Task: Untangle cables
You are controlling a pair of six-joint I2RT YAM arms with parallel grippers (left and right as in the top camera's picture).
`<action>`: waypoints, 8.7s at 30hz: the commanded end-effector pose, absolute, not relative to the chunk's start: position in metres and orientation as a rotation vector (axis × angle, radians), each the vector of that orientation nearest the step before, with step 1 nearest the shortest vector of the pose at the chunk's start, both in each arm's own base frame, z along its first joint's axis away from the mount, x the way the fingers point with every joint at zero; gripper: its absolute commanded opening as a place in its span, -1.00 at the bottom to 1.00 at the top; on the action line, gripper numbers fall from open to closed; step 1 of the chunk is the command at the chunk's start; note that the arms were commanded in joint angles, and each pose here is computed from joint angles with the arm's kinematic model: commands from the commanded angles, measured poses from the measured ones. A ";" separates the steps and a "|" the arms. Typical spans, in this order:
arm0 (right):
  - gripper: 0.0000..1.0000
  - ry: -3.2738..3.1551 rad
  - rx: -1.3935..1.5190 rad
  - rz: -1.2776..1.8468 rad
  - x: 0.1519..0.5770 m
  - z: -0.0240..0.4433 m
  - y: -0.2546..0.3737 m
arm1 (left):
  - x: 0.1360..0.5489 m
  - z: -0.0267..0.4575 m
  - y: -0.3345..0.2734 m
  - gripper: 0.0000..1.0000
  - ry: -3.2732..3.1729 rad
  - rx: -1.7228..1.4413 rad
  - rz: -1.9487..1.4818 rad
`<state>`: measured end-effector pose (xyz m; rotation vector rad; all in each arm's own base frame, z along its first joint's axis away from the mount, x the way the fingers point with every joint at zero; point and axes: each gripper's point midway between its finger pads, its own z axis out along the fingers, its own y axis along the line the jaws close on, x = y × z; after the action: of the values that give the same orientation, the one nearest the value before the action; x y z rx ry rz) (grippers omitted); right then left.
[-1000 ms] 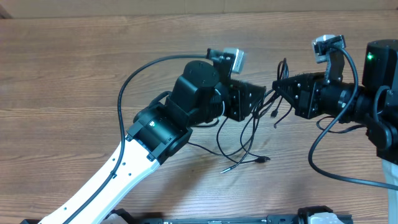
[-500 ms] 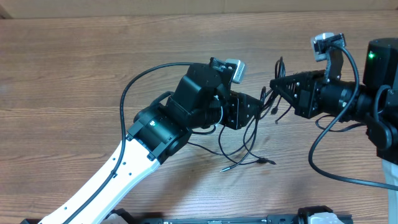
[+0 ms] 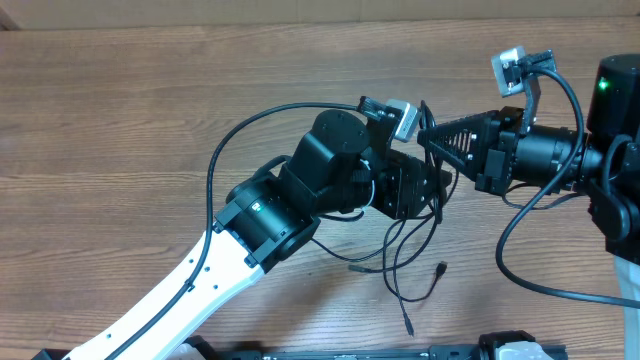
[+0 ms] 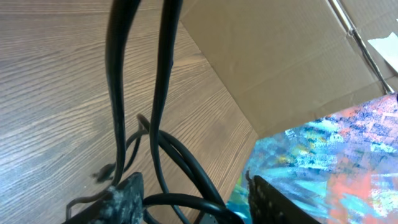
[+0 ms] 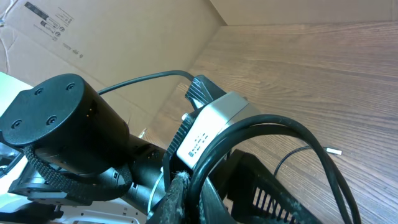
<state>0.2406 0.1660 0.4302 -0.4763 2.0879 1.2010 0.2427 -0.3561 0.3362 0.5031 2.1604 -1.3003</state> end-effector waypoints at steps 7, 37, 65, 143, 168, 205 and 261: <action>-0.92 2.032 -0.522 1.209 0.234 0.443 0.169 | 0.242 0.319 -0.362 -0.56 2.238 0.501 -1.304; 0.17 2.508 0.134 0.454 0.266 0.345 0.068 | 0.274 0.384 -0.275 -0.92 1.828 0.779 -1.107; -0.12 1.878 -1.202 0.417 0.242 0.384 0.130 | 0.193 0.360 -0.279 -0.91 1.090 1.635 -0.921; -0.92 1.472 -1.346 0.993 0.166 0.427 0.179 | 0.226 0.389 -0.245 0.71 1.072 1.471 -1.000; -0.92 1.571 -1.208 1.094 0.177 0.438 0.181 | 0.191 0.398 -0.307 0.82 1.088 1.505 -1.102; 0.43 2.183 -0.744 0.764 0.230 0.382 0.136 | 0.301 0.394 -0.284 -0.92 1.889 0.443 -1.134; -0.92 1.820 -1.138 0.982 0.213 0.405 0.182 | 0.320 0.384 -0.235 0.78 1.914 0.481 -1.131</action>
<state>0.2292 0.1738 0.3885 -1.0362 1.9658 0.9347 0.3010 -0.2439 0.3816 0.5945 1.9063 -1.2456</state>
